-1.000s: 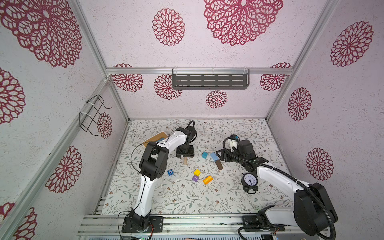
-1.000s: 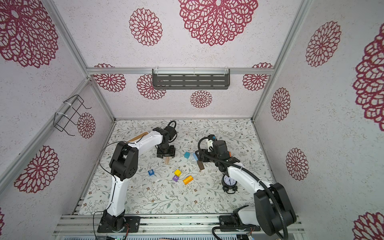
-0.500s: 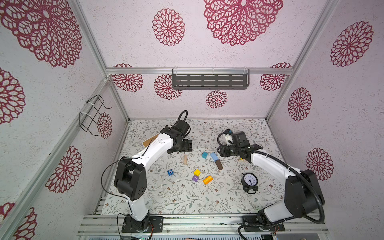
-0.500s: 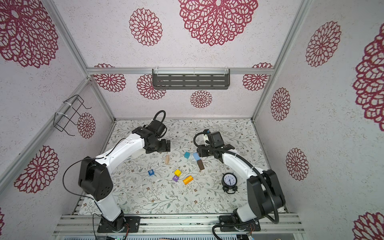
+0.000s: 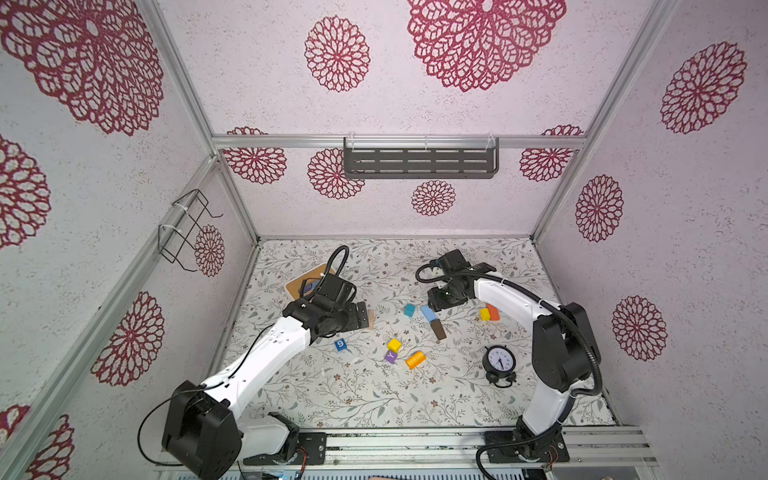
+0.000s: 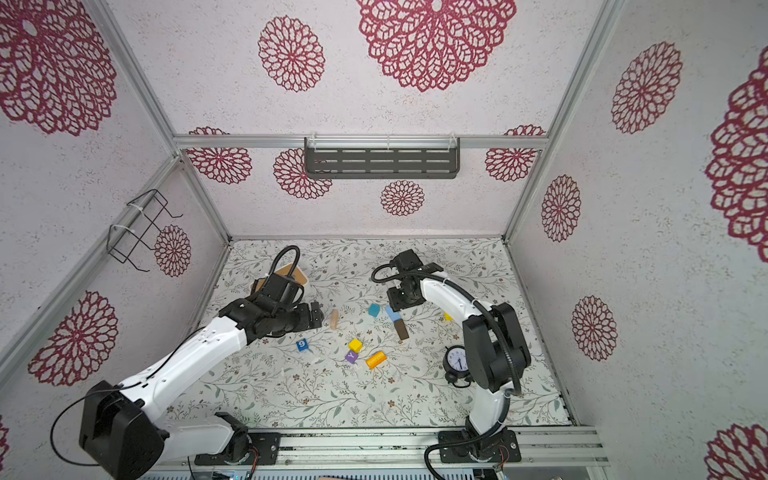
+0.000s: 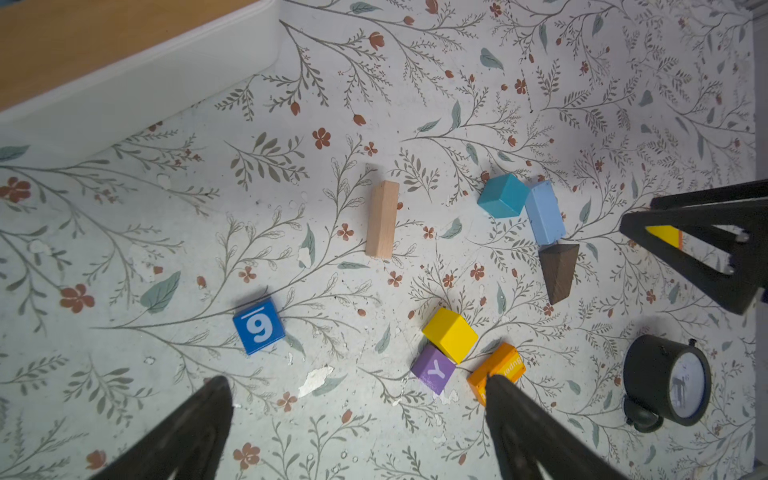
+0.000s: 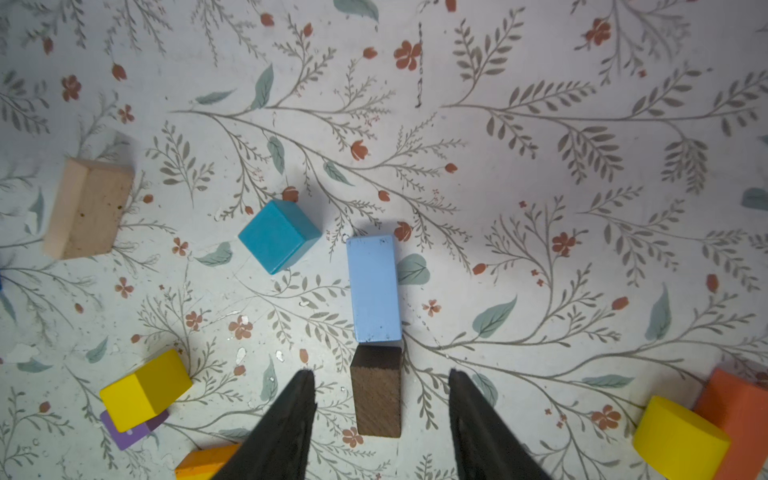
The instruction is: Build the wood block tower
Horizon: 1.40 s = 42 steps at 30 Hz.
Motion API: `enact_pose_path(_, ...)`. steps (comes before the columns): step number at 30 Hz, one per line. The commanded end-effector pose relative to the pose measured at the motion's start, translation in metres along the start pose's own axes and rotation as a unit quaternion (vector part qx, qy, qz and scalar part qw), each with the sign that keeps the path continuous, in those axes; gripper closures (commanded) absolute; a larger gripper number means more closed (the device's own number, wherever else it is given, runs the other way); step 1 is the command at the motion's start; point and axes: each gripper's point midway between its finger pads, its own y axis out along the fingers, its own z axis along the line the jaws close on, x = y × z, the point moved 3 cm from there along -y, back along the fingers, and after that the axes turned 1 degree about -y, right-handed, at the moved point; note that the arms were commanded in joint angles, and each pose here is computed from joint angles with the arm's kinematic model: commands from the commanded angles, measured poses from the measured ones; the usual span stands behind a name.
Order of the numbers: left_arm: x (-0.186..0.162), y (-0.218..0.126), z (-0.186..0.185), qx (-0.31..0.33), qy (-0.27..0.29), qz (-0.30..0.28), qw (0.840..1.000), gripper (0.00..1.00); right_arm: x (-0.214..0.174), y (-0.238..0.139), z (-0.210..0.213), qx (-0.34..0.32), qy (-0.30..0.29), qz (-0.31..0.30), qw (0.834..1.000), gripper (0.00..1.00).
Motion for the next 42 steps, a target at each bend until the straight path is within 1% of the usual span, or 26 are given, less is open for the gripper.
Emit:
enact_pose_path(1, 0.006, -0.009, -0.001, -0.036, -0.019, -0.057, 0.998, 0.03, -0.004, 0.003, 0.002, -0.016, -0.017, 0.026, 0.999, 0.45)
enact_pose_path(4, 0.002, -0.019, 0.004, -0.047, -0.019, -0.078, 0.996, 0.03, -0.004, 0.013, 0.006, -0.016, -0.022, 0.034, 0.999, 0.45)
enact_pose_path(8, -0.003, -0.026, 0.007, -0.065, -0.017, -0.092, 0.994, 0.03, -0.002, 0.022, 0.011, -0.016, -0.026, 0.036, 0.999, 0.44)
enact_pose_path(12, -0.007, -0.026, 0.008, -0.068, -0.016, -0.087, 0.994, 0.03, 0.001, 0.031, 0.010, -0.021, -0.024, 0.043, 0.999, 0.44)
enact_pose_path(17, -0.010, -0.020, 0.008, -0.059, -0.017, -0.066, 0.996, 0.02, -0.001, 0.040, 0.008, -0.027, -0.023, 0.053, 0.998, 0.45)
enact_pose_path(25, -0.007, -0.016, 0.008, -0.053, -0.025, -0.070, 0.996, 0.03, -0.005, 0.046, 0.005, -0.032, -0.032, 0.060, 0.997, 0.49)
enact_pose_path(31, -0.008, -0.011, 0.006, -0.062, -0.026, -0.069, 0.995, 0.03, -0.007, 0.052, 0.004, -0.035, -0.034, 0.066, 0.997, 0.55)
enact_pose_path(38, -0.007, -0.014, 0.004, -0.068, -0.023, -0.073, 0.995, 0.03, -0.010, 0.059, 0.003, -0.037, -0.036, 0.074, 0.996, 0.58)
enact_pose_path(42, -0.005, -0.016, 0.004, -0.070, -0.025, -0.078, 0.994, 0.03, -0.008, 0.059, 0.003, -0.036, -0.035, 0.071, 0.996, 0.62)
